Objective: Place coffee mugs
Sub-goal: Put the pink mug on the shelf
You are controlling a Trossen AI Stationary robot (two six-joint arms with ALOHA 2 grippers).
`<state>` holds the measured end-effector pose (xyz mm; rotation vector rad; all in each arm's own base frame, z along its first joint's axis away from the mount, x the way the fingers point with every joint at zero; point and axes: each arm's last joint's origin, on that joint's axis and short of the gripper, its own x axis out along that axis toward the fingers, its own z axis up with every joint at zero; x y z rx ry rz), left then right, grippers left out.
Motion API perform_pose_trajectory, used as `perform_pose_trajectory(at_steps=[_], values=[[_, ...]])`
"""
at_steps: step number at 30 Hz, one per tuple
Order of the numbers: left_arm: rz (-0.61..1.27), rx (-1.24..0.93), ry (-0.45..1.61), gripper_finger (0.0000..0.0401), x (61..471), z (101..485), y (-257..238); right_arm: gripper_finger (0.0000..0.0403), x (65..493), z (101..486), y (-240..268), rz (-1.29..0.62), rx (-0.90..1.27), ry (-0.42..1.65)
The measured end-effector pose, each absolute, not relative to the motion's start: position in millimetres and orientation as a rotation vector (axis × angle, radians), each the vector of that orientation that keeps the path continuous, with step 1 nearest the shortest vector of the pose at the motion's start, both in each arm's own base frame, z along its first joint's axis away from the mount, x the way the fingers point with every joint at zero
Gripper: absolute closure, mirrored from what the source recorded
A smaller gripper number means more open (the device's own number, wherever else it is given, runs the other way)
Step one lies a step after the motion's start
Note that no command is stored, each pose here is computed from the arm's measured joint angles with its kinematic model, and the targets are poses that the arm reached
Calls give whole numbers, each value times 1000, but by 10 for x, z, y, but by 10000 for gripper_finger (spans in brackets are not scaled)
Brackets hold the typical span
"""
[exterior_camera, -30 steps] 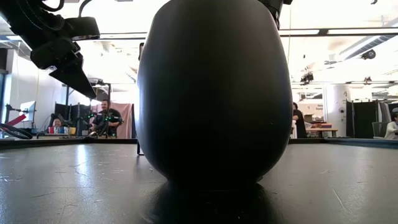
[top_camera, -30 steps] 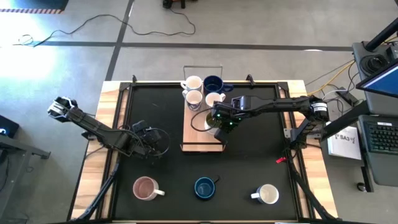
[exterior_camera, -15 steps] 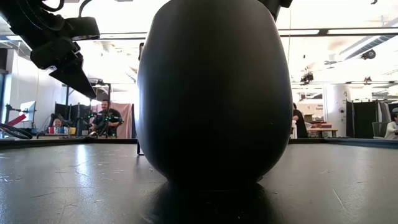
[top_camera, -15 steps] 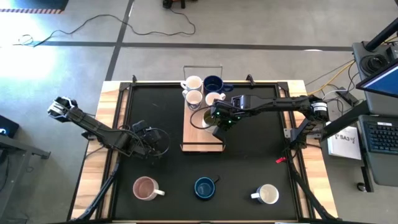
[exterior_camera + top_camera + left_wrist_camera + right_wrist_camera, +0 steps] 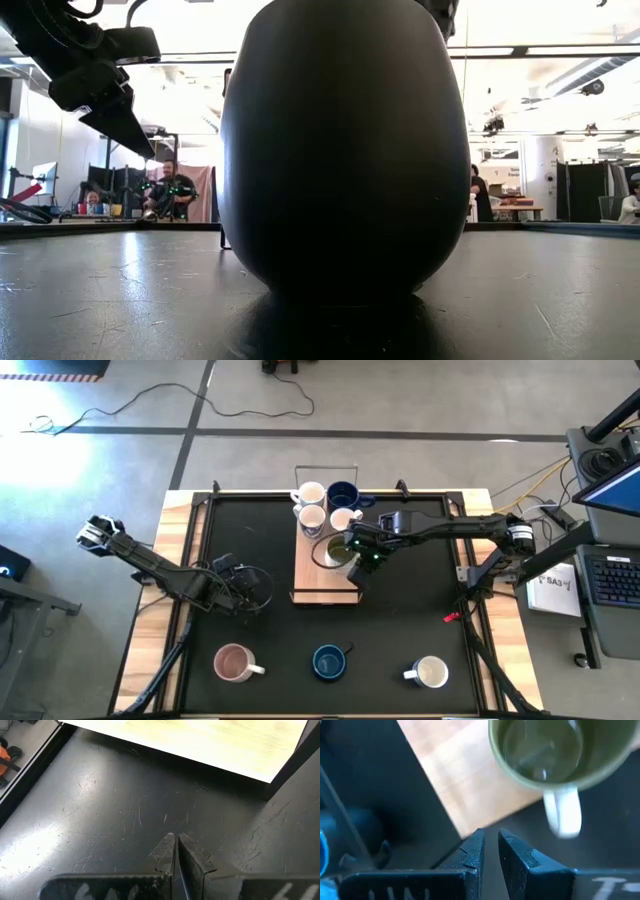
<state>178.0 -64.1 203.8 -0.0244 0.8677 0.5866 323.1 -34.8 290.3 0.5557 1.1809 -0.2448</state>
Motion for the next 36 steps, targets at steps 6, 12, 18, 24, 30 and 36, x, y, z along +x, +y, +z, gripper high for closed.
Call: perform_pose_trajectory(at_steps=[6,12,18,24,30,36], values=[[588,-21,866,398,1780,2039,-640,360,3078,2929,-230,-292,598,1292],[599,-31,821,398,1808,2055,-646,350,3027,2944,4,-251,561,1344],[434,-153,943,397,1834,2079,-706,324,2947,2971,176,-217,465,1386],[269,-374,1015,372,1959,2291,-782,304,2881,2994,259,-191,333,1409],[212,-491,1027,336,2135,2516,-895,302,2832,3049,270,-145,283,1398],[310,-624,1237,314,2216,2503,-984,300,2741,3141,276,-151,293,1376]])
